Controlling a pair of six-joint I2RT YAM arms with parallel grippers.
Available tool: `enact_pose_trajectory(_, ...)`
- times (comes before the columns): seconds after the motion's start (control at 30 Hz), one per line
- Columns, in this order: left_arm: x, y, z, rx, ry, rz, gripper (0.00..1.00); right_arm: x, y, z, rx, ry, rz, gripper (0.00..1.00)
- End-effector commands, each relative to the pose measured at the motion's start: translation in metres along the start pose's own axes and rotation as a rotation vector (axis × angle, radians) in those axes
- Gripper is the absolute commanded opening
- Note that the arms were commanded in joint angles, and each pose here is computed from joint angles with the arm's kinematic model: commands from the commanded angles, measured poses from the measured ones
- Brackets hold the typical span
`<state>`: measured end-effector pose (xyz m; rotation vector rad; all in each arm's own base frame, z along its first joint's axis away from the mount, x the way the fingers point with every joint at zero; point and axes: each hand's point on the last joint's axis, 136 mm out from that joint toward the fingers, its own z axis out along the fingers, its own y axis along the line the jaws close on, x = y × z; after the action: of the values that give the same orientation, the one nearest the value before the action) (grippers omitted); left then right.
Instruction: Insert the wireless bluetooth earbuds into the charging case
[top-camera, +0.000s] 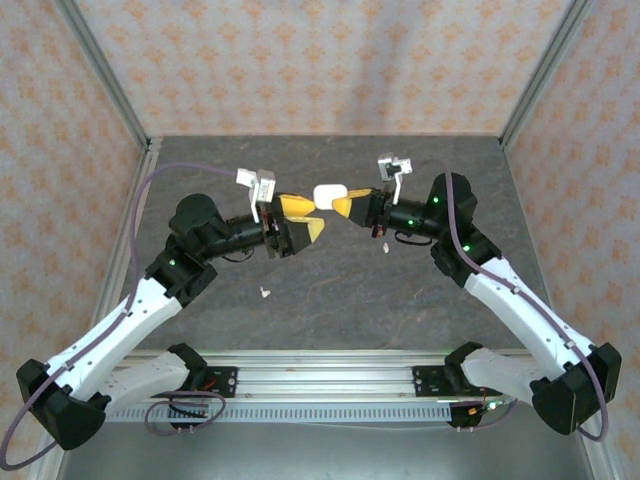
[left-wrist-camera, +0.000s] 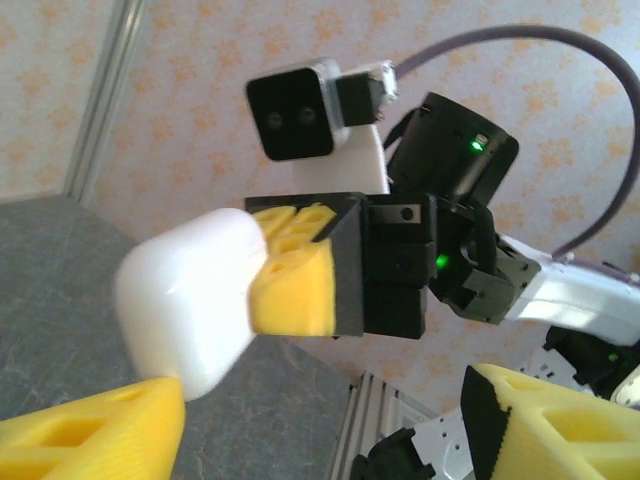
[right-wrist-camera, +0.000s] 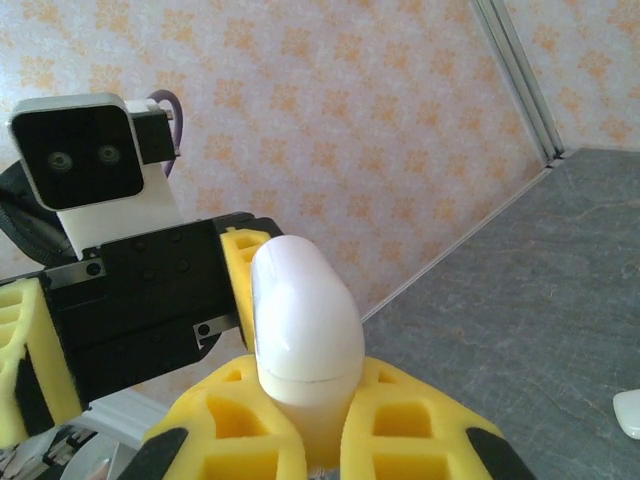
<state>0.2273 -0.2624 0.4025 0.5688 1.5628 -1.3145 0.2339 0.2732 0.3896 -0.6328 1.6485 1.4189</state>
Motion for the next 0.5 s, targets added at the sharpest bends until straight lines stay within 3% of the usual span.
enact_pose_trajectory(0.0,-0.003,0.012,-0.008,-0.067,-0.031,-0.004,0.76,-0.014,0.023,-0.009,-0.051,-0.048,-0.083,0.01)
enact_pose_trajectory(0.3,-0.013,0.006,0.005,0.004,-0.050,-0.033,0.73,-0.018,0.030,-0.006,-0.100,-0.060,-0.051,0.02)
enact_pose_trajectory(0.47,-0.018,0.005,0.013,0.034,-0.045,-0.022,0.63,-0.017,0.029,-0.005,-0.107,-0.059,-0.041,0.02)
